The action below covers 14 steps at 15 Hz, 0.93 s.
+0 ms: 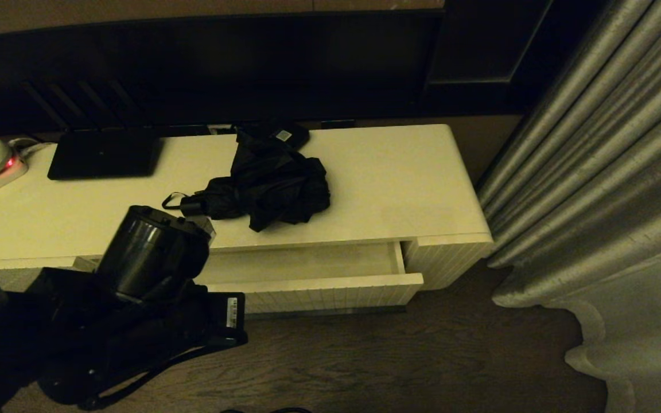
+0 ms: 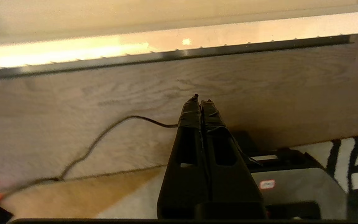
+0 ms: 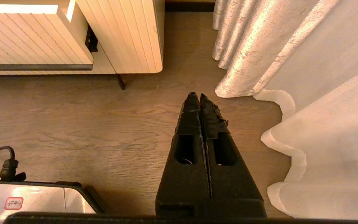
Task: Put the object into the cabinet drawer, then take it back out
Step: Open the drawer
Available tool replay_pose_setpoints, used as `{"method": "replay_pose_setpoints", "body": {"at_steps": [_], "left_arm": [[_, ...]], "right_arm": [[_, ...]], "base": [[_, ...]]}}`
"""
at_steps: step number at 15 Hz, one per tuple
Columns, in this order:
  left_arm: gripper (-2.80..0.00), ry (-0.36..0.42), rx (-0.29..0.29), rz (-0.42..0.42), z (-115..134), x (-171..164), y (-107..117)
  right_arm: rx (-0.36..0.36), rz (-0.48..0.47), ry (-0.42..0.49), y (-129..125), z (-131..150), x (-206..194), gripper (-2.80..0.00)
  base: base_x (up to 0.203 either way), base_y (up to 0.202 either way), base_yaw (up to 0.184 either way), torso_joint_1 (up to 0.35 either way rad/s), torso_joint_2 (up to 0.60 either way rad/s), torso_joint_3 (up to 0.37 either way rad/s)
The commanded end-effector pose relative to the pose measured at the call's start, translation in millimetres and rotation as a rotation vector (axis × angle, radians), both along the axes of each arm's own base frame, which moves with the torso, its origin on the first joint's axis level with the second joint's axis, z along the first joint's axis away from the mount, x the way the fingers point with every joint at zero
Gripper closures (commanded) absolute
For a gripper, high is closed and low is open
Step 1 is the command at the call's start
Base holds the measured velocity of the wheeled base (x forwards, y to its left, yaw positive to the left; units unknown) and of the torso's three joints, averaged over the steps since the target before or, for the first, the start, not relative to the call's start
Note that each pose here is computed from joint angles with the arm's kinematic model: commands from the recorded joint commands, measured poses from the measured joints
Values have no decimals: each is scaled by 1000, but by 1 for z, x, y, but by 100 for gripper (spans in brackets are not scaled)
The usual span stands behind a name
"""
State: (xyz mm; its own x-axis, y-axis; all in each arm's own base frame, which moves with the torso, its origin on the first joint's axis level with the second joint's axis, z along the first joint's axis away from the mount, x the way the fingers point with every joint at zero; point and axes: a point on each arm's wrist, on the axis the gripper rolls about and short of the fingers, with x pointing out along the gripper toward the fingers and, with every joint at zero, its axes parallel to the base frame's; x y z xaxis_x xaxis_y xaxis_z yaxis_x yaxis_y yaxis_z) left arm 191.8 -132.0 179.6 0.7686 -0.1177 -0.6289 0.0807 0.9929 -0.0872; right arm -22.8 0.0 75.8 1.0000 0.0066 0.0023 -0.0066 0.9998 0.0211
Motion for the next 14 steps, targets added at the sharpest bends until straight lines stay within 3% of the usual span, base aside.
{"method": "replay_pose_setpoints", "body": {"at_steps": [1,4,9,14], "left_arm": [[0,46,5,49,-14,15,-11],[0,42,33,92,-20,26,-17],[0,-24,18,121,-14,41,-22],[0,-21,31,150,-21,53,-23]], "right_arm": [[0,1,1,0,0,0,0],[0,1,1,0,0,0,0],[0,1,1,0,0,0,0],[0,1,1,0,0,0,0]], "base": [[0,0,0,0,0,0],[0,0,0,0,0,0],[0,0,0,0,0,0],[0,0,0,0,0,0]]}}
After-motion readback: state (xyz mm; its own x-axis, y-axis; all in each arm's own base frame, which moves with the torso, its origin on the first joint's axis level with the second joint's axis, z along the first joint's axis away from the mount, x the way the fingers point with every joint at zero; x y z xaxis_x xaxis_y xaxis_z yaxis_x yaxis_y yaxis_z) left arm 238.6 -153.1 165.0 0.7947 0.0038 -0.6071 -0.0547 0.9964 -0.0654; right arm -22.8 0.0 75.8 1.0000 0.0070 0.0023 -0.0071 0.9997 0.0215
